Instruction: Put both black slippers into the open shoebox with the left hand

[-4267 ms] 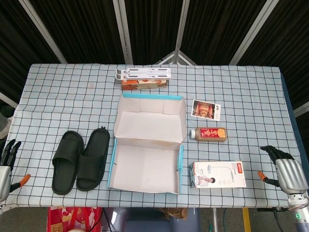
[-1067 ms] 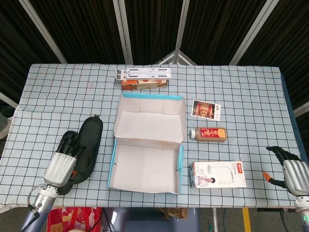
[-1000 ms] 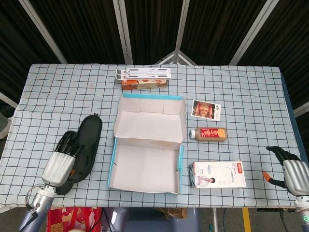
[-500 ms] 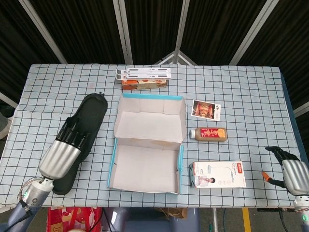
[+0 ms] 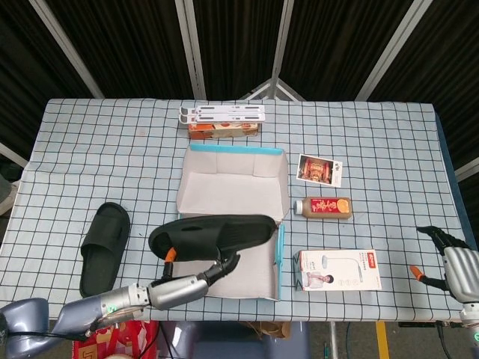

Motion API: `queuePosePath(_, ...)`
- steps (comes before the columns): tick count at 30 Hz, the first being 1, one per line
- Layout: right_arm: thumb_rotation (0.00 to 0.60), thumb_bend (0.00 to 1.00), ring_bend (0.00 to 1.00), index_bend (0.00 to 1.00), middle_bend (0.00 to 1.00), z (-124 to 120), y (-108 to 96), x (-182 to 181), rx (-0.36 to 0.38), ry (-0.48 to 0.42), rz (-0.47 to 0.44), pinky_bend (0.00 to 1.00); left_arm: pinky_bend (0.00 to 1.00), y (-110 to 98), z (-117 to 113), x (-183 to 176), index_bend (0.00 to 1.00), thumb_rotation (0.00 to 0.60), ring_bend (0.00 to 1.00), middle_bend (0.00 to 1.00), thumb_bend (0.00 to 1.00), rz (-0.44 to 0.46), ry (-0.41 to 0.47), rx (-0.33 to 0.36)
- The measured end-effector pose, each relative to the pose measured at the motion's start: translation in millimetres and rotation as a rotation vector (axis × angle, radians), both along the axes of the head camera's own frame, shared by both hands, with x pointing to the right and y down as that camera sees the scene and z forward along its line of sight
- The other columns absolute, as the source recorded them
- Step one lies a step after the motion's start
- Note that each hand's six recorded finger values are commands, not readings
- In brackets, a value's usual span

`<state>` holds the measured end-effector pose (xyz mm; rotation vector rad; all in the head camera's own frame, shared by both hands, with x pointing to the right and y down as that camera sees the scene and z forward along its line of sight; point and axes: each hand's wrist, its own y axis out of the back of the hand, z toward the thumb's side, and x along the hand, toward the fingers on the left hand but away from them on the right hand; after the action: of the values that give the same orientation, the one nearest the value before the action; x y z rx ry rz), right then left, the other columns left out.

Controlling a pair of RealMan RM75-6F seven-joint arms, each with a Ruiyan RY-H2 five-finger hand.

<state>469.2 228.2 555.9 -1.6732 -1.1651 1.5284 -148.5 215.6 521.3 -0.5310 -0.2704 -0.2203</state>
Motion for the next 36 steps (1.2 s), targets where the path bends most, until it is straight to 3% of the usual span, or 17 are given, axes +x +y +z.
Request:
queuePosePath(2, 0.600, 0.23, 0.29, 0.26, 0.25, -1.3, 0.2, 1.0, 0.003, -0.002, 0.003, 0.32, 0.12, 6.3, 4.6, 7.4, 0.54, 0.600, 0.09, 0.50, 0.55, 0.061, -0.013, 0.020)
queuePosePath(5, 0.600, 0.23, 0.29, 0.26, 0.25, -2.2, 0.6, 2.2, 0.006, -0.001, 0.007, 0.32, 0.12, 6.4, 11.7, 8.9, 0.54, 0.600, 0.09, 0.51, 0.56, 0.082, -0.023, 0.033)
queuePosePath(14, 0.600, 0.23, 0.29, 0.26, 0.25, 1.0, -0.1, 3.6, -0.006, 0.004, 0.012, 0.32, 0.12, -4.3, 29.5, -0.2, 0.54, 0.600, 0.09, 0.51, 0.56, 0.059, -0.041, 0.032)
queuePosePath(22, 0.600, 0.23, 0.29, 0.26, 0.25, 3.5, -0.2, 3.4, -0.017, 0.010, 0.015, 0.32, 0.12, 4.8, 47.0, -11.9, 0.55, 0.600, 0.09, 0.51, 0.56, 0.103, -0.061, 0.008)
queuePosePath(36, 0.600, 0.23, 0.29, 0.26, 0.25, 6.0, -0.1, 2.3, -0.029, 0.016, 0.016, 0.32, 0.12, -14.5, 51.2, -17.9, 0.54, 0.600, 0.09, 0.51, 0.56, 0.114, -0.089, 0.044)
